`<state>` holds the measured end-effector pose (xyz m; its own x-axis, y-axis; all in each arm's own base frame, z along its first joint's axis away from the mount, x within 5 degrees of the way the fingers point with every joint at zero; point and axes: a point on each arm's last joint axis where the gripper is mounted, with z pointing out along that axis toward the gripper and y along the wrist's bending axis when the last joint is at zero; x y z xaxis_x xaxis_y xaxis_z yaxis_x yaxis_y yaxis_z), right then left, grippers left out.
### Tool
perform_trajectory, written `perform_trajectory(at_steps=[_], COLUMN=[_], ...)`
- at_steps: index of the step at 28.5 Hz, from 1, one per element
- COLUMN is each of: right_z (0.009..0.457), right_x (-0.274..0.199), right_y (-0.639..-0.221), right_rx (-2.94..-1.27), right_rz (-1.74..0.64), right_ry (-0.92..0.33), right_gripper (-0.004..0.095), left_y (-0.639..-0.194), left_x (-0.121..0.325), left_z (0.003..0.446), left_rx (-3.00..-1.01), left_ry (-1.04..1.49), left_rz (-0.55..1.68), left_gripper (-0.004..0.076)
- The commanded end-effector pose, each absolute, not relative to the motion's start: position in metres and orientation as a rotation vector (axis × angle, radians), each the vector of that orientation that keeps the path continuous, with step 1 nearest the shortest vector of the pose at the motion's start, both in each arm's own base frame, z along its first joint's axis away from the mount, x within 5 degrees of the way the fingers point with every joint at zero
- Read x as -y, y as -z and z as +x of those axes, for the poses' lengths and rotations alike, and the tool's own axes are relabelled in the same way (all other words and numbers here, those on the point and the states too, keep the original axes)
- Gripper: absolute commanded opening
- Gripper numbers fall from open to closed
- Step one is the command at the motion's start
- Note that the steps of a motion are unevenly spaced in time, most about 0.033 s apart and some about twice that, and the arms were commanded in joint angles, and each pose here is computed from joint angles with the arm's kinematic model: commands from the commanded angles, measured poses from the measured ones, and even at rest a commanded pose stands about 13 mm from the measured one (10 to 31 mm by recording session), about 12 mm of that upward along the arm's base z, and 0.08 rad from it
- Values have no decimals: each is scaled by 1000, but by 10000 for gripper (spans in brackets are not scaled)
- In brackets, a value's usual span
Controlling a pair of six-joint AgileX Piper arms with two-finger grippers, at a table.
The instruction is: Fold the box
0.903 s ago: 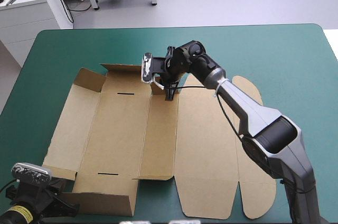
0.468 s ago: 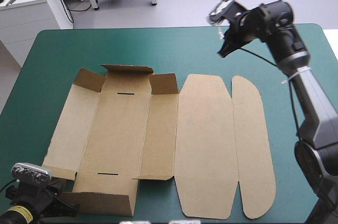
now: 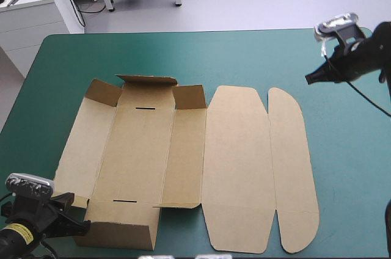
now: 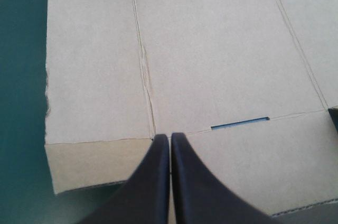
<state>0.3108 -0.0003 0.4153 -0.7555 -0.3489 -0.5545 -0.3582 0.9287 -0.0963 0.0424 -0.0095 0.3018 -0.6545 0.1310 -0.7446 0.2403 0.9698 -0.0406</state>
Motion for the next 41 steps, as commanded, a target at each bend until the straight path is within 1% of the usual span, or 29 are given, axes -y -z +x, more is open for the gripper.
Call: perform_trajectory(at_steps=[1, 3, 6, 8, 12, 17, 21, 25, 29, 32, 38, 39, 41], right_z=[270, 250, 219, 203, 181, 173, 173, 173, 173, 173, 174, 175, 175], right_x=[11, 16, 21, 20, 15, 13, 13, 13, 12, 12, 10, 9, 9], right_y=[-413, -399, -381, -369, -358, -349, -350, -350, -350, -351, -352, -352, -352], right_rx=[-2470, -2470, -2473, -2462, -2424, -2456, -2440, -2439, -2441, -2434, -2420, -2412, -2412], right_rz=[-407, -338, -266, -207, -181, -163, -158, -158, -161, -158, -157, -159, -160], right_ry=[-84, -102, -91, -96, -95, -116, -117, -117, -119, -119, -156, -165, -165], right_gripper=[-18, -19, -19, -19, -19, -20, -20, -20, -20, -20, -20, -20, -20], left_y=[-317, -318, -326, -336, -366, -395, -411, -425, -443, -448, -429, -423, -417], left_x=[15, 17, 21, 24, 31, 43, 54, 54, 33, 7, -59, -79, -97], left_z=[57, 64, 73, 79, 98, 133, 163, 191, 210, 220, 227, 229, 230], left_rx=[-2256, -2273, -2268, -2251, -2233, -2254, -2251, -2250, -2243, -2277, -2408, -2396, -2401], left_ry=[173, 168, 170, 177, 173, 116, 100, 65, 104, 184, 313, 348, 331], left_rz=[253, 257, 259, 256, 249, 289, 308, 265, 166, 76, -81, -180, -233], left_gripper=[-10, -10, -10, -10, -10, -9, -6, 14, 14, 14, 14, 14, 13])
